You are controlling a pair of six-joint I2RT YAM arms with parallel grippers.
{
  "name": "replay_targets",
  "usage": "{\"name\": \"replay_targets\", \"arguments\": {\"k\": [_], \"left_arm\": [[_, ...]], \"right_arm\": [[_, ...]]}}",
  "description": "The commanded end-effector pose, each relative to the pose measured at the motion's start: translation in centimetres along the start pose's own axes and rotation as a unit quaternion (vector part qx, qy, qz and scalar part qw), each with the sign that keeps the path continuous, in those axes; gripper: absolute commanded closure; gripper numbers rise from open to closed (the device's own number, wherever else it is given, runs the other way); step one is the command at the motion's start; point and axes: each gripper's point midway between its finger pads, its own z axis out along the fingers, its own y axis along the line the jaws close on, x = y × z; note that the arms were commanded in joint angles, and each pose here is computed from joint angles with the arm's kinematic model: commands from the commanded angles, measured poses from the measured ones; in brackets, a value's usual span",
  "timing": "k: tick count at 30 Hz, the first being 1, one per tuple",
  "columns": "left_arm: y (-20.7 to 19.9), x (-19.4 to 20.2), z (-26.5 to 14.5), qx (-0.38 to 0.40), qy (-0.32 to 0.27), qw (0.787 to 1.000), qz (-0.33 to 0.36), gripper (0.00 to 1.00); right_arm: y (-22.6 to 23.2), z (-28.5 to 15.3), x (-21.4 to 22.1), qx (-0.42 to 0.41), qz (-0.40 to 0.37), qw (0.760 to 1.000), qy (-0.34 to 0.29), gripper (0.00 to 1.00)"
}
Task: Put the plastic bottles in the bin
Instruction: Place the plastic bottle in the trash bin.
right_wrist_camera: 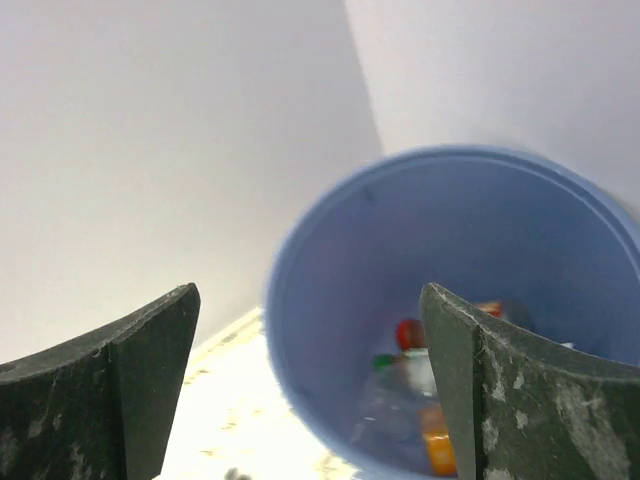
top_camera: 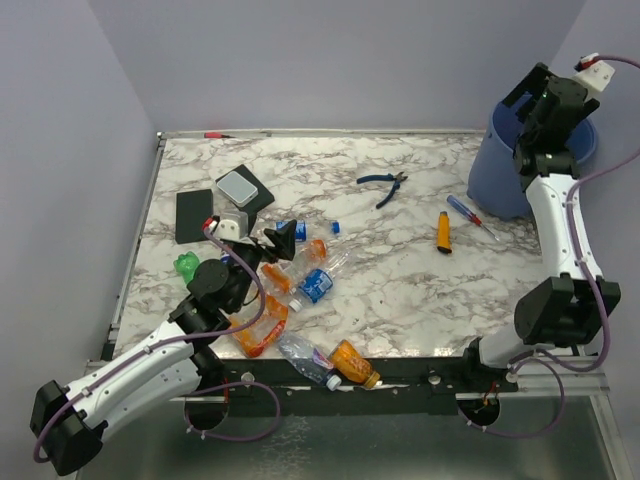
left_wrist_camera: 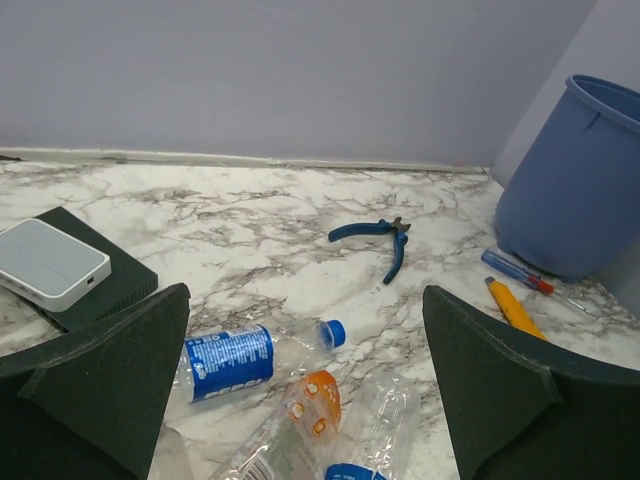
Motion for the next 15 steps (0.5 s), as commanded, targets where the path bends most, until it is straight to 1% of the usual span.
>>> {"name": "replay_targets", "arguments": {"k": [1,2,4,7,9,11,12,13,14,15], "left_arm": [[0.1,-0.5,0.2,-0.007,0.0,1.0,0.008,0.01],[0.4,-0.5,0.2,-0.013,0.0,1.0,0.01,0.01],[0.9,-0.3,0.2,-0.027,0.002,1.0,0.012,0.01],[1.3,0.1,0.4,-0.041,0.009,0.999,0.018,0.01],[1.3,0.9,0.7,-0.045,0.031,0.998,0.029,0.01],[1.1,2.1,1.1,-0.046,0.062,0.996,0.044,0.01],[0.9,2.7,1.3,-0.043,0.079,0.995,0.052,0.01],[0.5,3.4,1.5,-0.034,0.099,0.992,0.064,0.01],[-0.4,3.7,1.9,-0.011,0.117,0.99,0.076,0.01],[-1.7,4.6,1.9,0.024,0.142,0.986,0.086,0.01]], "right_arm": [[4.9,-6.7,-8.9,-0.129,0.121,0.982,-0.07,0.05],[6.0,-8.4,-9.5,-0.159,0.137,0.975,-0.072,0.05],[7.9,-12.0,-9.3,-0.219,0.155,0.961,-0.062,0.05],[10.7,-17.7,-6.9,-0.309,0.179,0.934,-0.013,0.06],[12.4,-21.6,-3.8,-0.364,0.179,0.914,0.03,0.07],[14.1,-25.4,0.5,-0.416,0.166,0.89,0.087,0.08],[14.5,-26.9,2.7,-0.429,0.157,0.882,0.116,0.08],[14.7,-28.4,5.2,-0.44,0.151,0.873,0.147,0.09],[14.5,-29.6,8.7,-0.446,0.139,0.865,0.185,0.09],[14.2,-30.8,11.0,-0.454,0.137,0.854,0.213,0.09]]}}
